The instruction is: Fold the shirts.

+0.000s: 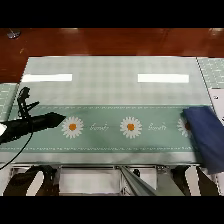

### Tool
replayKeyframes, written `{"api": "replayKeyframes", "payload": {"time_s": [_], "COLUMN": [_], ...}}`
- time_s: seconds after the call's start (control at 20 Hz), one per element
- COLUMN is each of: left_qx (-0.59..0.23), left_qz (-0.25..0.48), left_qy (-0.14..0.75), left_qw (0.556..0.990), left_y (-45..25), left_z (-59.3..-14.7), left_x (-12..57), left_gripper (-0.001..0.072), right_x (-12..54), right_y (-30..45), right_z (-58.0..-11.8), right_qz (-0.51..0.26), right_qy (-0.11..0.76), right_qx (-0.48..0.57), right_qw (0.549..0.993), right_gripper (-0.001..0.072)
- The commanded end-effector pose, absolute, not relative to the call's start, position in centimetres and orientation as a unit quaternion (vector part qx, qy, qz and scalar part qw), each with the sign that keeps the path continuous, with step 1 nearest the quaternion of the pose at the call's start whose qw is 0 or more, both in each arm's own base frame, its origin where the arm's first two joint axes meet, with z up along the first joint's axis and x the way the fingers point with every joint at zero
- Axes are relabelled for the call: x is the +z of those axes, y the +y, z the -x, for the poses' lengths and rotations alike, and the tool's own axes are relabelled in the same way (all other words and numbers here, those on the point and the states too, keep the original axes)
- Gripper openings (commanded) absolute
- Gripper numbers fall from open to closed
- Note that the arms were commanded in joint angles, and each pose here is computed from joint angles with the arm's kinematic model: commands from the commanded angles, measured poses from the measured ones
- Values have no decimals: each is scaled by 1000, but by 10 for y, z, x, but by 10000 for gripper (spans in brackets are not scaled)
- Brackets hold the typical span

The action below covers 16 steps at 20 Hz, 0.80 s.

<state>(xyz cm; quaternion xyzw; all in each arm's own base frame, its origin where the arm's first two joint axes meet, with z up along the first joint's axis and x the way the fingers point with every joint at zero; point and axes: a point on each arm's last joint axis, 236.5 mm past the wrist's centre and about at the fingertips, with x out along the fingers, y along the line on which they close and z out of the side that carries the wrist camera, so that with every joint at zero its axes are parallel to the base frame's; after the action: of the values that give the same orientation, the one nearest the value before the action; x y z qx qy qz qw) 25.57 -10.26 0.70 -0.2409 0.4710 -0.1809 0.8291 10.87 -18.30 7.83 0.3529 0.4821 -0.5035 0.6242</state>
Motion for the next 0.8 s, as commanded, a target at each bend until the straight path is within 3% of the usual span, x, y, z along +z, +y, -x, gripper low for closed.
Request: {"api": "replayKeyframes", "payload": {"time_s": [0.0,0.05,0.1,0.2,0.25,0.35,0.5,0.65,0.75], "left_qx": [-170,-169,-170,-182,-197,-236,-297,-243,-165], "left_qz": [248,250,248,246,246,220,161,76,65], "left_qy": [450,441,433,408,392,368,379,456,521], "left_qw": [841,845,850,860,864,872,862,853,835], "left_y": [-99,-97,-96,-95,-99,-116,-163,-170,-145], "left_z": [-268,-274,-283,-311,-328,-357,-376,-377,-375], "left_x": [14,21,31,68,94,141,174,112,53], "left_gripper": [26,26,26,25,26,25,25,25,27], "right_x": [96,114,132,172,188,195,154,75,22], "right_y": [-204,-206,-201,-164,-131,-53,64,122,116], "right_z": [-147,-180,-215,-295,-333,-384,-411,-405,-396], "right_qz": [-351,-365,-385,-403,-411,-386,-247,-67,-9], "right_qy": [416,384,355,322,318,359,449,536,584], "right_qx": [-468,-427,-376,-220,-134,0,116,120,51], "right_qw": [696,733,765,828,844,850,851,833,810], "right_gripper": [628,604,501,77,23,23,23,23,23]}}
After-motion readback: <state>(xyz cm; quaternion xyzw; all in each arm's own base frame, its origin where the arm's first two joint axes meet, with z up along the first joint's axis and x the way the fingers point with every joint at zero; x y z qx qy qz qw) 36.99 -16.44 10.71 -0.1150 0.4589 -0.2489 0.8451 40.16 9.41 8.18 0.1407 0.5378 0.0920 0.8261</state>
